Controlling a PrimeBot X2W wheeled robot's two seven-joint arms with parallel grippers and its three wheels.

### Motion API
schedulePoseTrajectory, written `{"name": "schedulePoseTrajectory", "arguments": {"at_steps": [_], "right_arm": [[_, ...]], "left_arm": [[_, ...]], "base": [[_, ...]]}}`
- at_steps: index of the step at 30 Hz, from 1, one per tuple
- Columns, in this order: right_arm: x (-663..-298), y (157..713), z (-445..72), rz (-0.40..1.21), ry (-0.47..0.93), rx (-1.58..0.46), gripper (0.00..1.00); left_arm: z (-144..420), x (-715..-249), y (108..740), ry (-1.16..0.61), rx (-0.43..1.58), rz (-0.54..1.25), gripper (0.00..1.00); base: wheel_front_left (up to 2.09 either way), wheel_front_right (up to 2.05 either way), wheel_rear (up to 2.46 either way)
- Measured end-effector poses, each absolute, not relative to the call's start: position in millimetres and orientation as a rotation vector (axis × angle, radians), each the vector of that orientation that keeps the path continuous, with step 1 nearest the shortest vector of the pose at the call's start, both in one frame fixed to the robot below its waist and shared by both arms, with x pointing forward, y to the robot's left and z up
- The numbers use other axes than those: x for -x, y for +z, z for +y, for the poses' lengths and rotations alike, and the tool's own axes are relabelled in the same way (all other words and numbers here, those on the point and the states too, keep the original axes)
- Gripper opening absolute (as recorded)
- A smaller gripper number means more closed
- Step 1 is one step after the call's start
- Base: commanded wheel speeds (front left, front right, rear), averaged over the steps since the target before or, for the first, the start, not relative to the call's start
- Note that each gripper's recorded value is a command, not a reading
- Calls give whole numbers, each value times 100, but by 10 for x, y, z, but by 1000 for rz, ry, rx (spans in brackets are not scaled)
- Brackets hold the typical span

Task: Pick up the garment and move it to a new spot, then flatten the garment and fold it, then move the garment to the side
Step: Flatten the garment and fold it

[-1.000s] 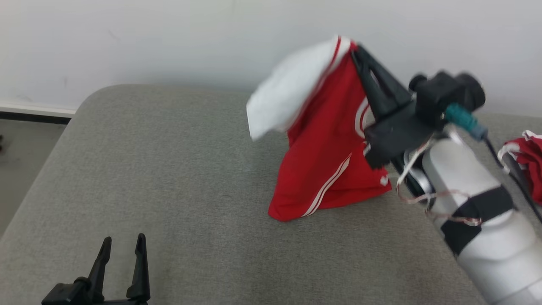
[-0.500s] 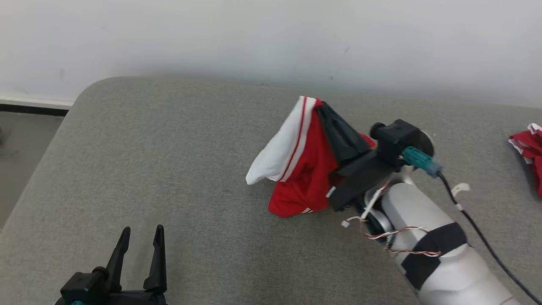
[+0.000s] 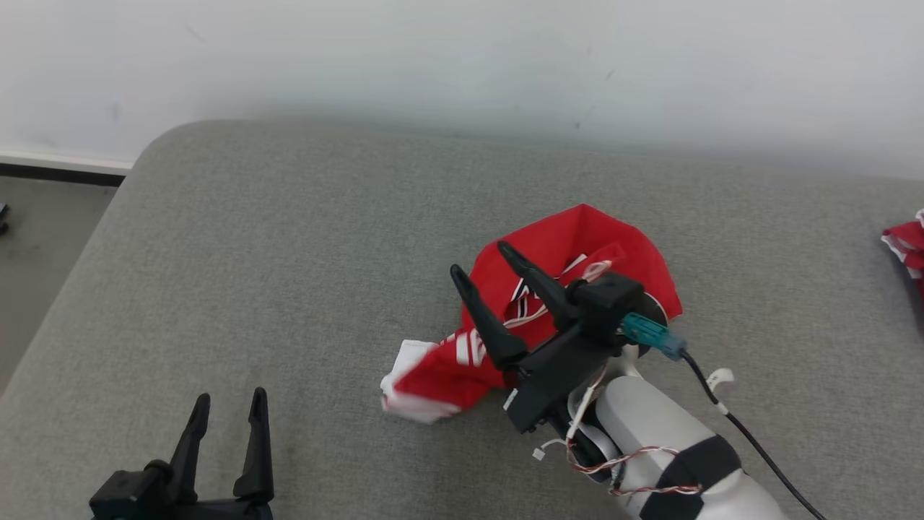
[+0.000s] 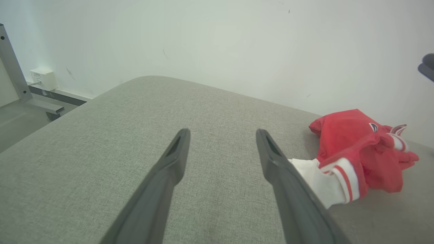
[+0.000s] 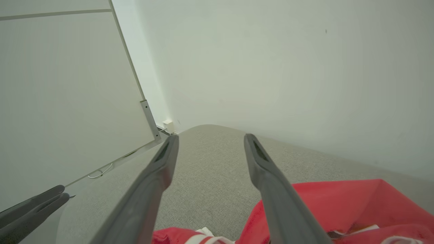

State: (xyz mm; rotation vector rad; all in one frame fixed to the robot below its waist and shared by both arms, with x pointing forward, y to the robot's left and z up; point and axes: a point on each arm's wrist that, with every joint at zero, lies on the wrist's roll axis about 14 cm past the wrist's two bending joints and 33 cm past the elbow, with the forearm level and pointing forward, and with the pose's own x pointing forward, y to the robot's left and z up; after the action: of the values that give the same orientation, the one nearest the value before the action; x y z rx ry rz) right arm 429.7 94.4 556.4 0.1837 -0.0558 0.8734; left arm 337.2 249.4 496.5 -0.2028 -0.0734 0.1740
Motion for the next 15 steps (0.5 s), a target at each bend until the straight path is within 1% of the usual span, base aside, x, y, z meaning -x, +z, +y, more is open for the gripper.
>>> {"name": "schedulePoseTrajectory", "arguments": {"at_steps": [5,9,15], "right_arm": [[-4353,5681,565,-113,789,-196,100],[-4405,5812,22,-181,654,-207,100],[-4263,5766,-830,-226,443,-173,100]], "left_arm": [[2467,-3367,4971,164,199,-76,100],[2428,-3351,4997,151,198,-85,100],[2332,-3393,5054,116,196,-101,100]], "base": [[0,0,0],[0,0,0],[0,0,0]]}}
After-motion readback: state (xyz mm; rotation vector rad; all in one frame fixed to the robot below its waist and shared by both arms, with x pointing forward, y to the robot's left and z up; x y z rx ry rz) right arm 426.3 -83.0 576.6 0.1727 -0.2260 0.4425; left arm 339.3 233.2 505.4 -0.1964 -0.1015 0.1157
